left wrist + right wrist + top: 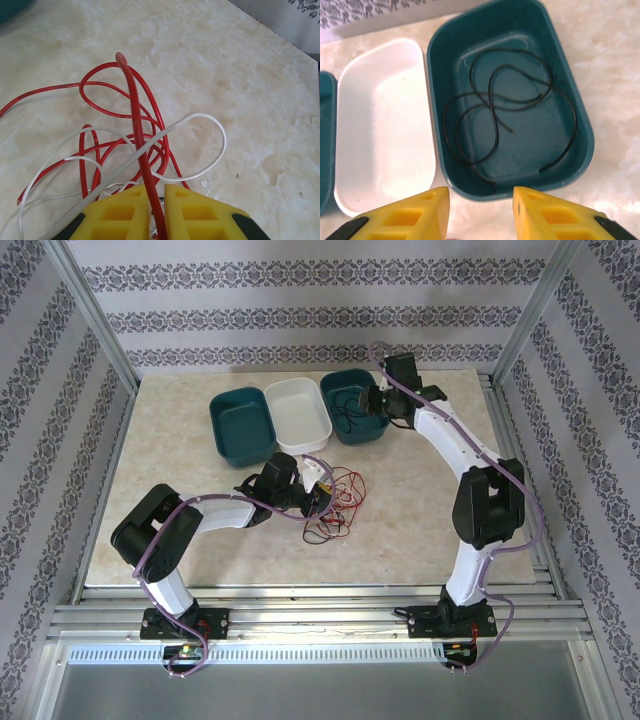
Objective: Untangle the cables
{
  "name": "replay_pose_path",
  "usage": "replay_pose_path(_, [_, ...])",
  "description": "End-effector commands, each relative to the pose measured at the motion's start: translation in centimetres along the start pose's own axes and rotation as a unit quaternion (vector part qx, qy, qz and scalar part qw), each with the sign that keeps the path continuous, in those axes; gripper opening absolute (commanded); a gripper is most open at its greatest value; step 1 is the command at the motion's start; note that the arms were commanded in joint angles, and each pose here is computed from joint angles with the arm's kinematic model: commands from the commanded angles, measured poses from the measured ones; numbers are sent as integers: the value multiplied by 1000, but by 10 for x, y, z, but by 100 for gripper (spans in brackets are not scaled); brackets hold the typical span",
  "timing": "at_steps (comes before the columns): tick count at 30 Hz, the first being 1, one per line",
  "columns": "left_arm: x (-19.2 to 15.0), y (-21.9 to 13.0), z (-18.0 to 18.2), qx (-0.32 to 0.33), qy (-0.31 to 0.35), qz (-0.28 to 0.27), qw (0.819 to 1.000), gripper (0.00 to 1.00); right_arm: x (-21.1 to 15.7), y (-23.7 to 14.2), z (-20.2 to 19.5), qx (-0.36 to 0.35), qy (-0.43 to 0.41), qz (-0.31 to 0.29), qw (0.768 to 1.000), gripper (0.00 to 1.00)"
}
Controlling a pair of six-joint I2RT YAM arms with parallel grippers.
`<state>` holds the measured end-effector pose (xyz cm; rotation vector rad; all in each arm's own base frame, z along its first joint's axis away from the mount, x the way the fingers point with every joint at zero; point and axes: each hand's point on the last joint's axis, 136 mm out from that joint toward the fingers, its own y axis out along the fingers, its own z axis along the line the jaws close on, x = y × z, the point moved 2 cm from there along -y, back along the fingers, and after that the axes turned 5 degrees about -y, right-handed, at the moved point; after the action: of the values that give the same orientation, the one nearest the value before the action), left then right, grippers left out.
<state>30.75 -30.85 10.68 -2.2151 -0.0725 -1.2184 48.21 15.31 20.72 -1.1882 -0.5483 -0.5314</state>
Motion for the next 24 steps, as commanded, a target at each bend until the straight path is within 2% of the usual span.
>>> replay_pose_path(1, [12,-8,0,6,-3,-22,1000,14,-7,-18,12,23,2,-8,1000,39])
replay_pose_path(7, [23,-12,1,18,-15,-30,999,12,-39,-42,15,25,1,-12,1000,41])
replay_pose_path(13, [23,-15,18,73,-64,-5,995,8,-92,-71,1,1,24,0,1000,41])
replay_pose_path(16, [21,-17,20,84,-88,6,993,9,-125,-83,-3,-16,29,18,999,41])
replay_pose_path(24, [4,-22,26,111,-170,43,978,9,-209,-97,13,3,86,85,993,35])
